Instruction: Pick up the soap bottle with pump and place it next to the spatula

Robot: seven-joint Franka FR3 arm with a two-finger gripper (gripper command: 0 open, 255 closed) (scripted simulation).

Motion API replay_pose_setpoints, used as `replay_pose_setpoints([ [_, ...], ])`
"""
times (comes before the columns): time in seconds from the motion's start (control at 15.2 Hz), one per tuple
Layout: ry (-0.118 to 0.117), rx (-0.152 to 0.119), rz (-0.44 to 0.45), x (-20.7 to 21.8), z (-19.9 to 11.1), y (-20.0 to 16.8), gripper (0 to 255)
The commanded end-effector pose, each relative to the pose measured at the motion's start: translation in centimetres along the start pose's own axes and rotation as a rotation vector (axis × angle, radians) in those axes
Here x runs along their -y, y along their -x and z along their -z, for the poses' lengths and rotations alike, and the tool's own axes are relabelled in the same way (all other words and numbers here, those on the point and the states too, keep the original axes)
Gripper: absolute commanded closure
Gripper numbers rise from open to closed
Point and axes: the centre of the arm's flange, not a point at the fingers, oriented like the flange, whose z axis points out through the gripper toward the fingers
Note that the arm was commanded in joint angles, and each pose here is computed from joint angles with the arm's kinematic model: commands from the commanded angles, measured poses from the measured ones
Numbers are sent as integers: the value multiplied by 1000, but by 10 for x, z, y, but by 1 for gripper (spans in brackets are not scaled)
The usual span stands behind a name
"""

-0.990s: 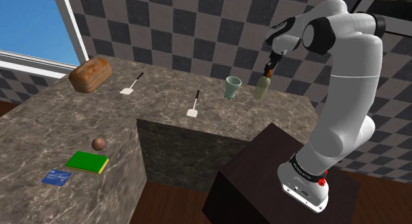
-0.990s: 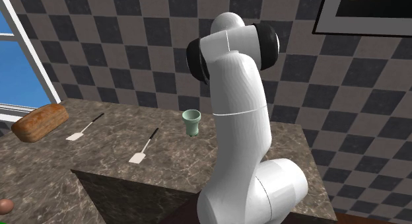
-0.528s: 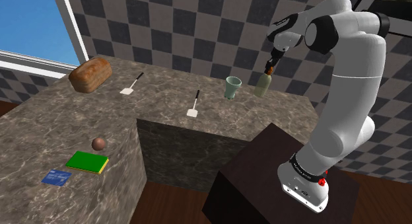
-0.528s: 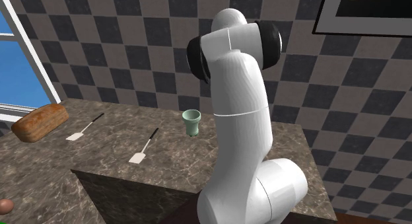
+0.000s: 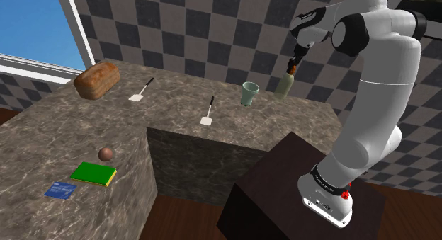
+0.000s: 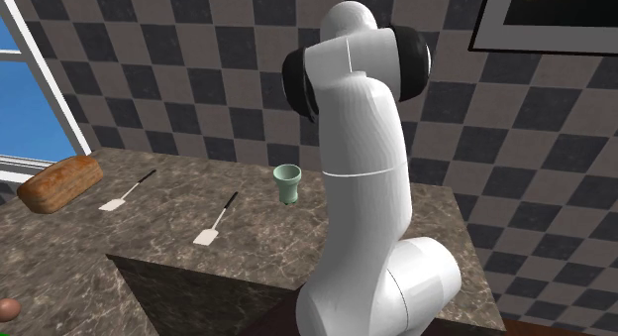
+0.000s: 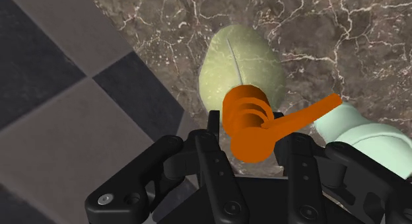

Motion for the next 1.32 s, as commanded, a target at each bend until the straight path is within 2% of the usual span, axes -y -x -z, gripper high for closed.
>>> replay_pose_setpoints([
  [0.0,0,0,0,1,11,-1,255],
  [1.25,0,0,0,1,111,-8,255],
])
